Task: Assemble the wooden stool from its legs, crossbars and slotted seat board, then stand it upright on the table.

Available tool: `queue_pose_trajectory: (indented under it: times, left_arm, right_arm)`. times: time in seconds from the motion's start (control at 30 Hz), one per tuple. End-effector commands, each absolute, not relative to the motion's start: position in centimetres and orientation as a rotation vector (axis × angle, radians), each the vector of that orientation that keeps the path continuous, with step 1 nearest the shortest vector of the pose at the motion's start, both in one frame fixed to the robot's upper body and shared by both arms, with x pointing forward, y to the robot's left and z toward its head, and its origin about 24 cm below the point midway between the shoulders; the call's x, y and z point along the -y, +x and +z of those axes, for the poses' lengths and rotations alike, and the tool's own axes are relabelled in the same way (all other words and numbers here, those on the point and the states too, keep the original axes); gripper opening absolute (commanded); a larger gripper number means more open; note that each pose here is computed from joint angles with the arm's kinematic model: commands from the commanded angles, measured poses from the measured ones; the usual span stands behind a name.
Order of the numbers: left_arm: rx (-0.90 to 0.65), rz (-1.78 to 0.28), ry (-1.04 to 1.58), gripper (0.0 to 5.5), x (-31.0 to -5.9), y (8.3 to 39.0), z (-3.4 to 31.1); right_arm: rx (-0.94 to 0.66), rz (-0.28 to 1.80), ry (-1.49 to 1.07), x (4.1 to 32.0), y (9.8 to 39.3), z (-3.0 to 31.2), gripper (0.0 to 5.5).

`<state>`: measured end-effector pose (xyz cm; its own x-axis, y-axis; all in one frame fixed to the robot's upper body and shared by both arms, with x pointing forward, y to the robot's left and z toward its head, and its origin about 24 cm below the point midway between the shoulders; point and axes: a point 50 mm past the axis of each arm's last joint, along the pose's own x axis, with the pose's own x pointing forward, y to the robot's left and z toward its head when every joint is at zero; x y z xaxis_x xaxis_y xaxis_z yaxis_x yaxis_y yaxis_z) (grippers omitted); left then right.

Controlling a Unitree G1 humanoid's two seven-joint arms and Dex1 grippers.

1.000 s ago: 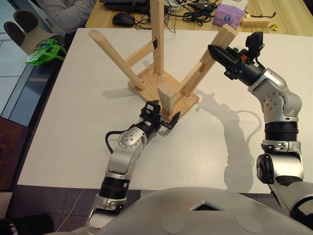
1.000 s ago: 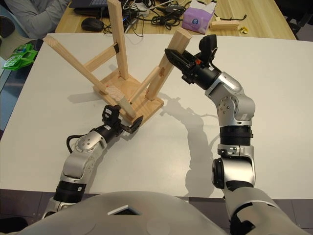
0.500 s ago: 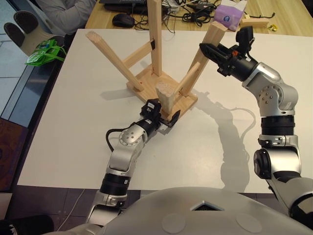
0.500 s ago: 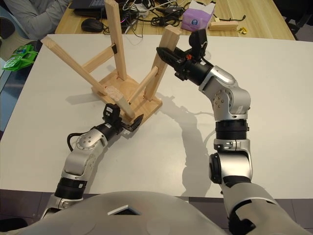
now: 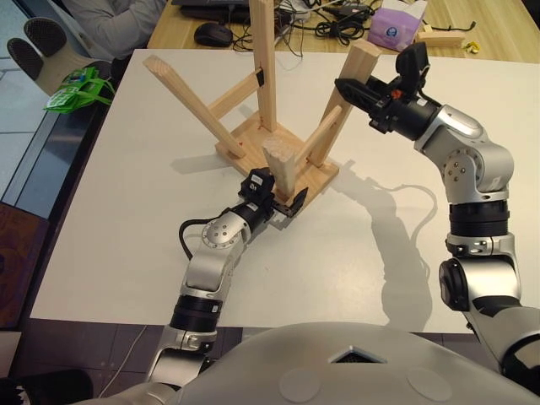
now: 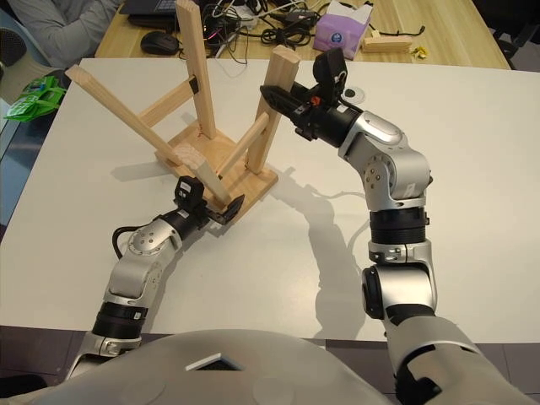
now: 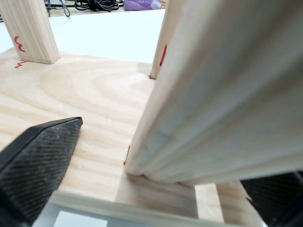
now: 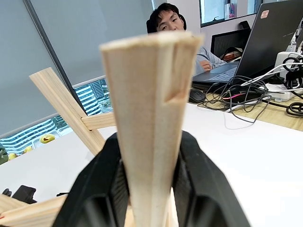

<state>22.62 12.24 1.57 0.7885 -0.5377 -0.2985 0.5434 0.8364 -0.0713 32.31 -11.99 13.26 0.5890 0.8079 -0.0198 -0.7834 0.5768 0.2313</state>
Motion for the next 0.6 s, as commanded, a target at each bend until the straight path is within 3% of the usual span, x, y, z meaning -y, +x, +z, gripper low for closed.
queue_pose_trajectory:
  times: [0.03,0.6]
  left_arm:
    - [-0.362,-0.585,0.026,5.40,-12.0,22.7,1.0]
    - [-0.355,-0.571,0.019,5.40,-11.7,22.8,0.9]
  right_arm:
    - [-0.180,1.056,0.146,10.1,31.0,12.1,1.02]
    - [-0.236,0.993,0.224,10.9,32.1,11.6,1.02]
